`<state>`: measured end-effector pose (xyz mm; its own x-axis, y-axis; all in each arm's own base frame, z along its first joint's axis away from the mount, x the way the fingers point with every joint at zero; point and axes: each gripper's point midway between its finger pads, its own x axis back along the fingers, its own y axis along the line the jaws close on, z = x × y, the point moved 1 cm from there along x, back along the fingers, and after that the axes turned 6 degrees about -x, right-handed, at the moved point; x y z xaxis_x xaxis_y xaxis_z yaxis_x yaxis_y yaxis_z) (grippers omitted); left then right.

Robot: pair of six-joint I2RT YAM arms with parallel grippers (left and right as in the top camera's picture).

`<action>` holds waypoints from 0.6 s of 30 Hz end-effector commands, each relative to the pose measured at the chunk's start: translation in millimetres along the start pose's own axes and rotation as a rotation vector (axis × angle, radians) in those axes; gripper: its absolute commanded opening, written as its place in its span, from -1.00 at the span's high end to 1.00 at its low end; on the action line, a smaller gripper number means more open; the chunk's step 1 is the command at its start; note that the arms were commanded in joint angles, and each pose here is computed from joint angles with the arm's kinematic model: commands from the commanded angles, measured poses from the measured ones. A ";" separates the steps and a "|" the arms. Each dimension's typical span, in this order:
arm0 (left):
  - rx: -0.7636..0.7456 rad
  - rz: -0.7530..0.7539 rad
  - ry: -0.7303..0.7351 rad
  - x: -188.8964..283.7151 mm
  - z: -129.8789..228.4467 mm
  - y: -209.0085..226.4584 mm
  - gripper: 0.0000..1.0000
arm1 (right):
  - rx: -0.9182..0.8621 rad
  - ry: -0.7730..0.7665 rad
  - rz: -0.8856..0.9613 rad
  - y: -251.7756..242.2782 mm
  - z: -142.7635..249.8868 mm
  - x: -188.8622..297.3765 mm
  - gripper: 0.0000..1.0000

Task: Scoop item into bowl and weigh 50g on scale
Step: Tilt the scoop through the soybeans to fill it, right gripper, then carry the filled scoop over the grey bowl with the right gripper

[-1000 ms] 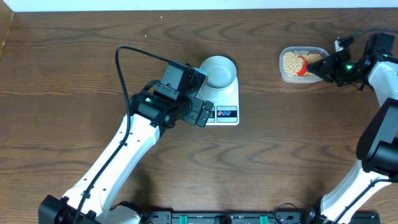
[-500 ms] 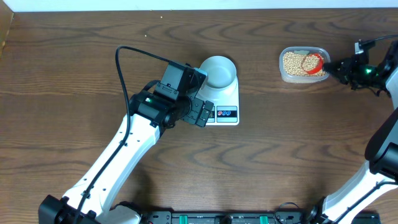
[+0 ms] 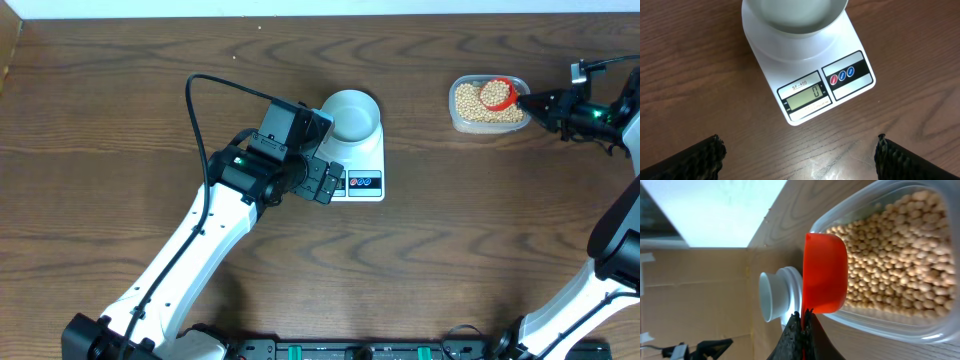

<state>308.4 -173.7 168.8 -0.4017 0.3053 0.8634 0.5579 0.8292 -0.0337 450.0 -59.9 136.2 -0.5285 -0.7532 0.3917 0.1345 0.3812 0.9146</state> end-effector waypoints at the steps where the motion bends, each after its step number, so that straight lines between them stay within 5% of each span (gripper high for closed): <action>1: 0.000 0.003 0.002 0.7 1.3 0.0 -0.96 | 0.009 0.022 -0.115 12.9 2.9 2.8 0.98; 18: 0.000 0.003 0.002 0.7 1.4 -0.1 -0.96 | 0.057 0.152 -0.234 51.6 29.6 -35.2 0.97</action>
<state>308.4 -173.7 168.8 -0.4017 0.3053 0.8634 0.5579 0.8292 -0.0337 452.0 -21.8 162.8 -0.4623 -0.8556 0.2329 -0.0031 0.2641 0.9645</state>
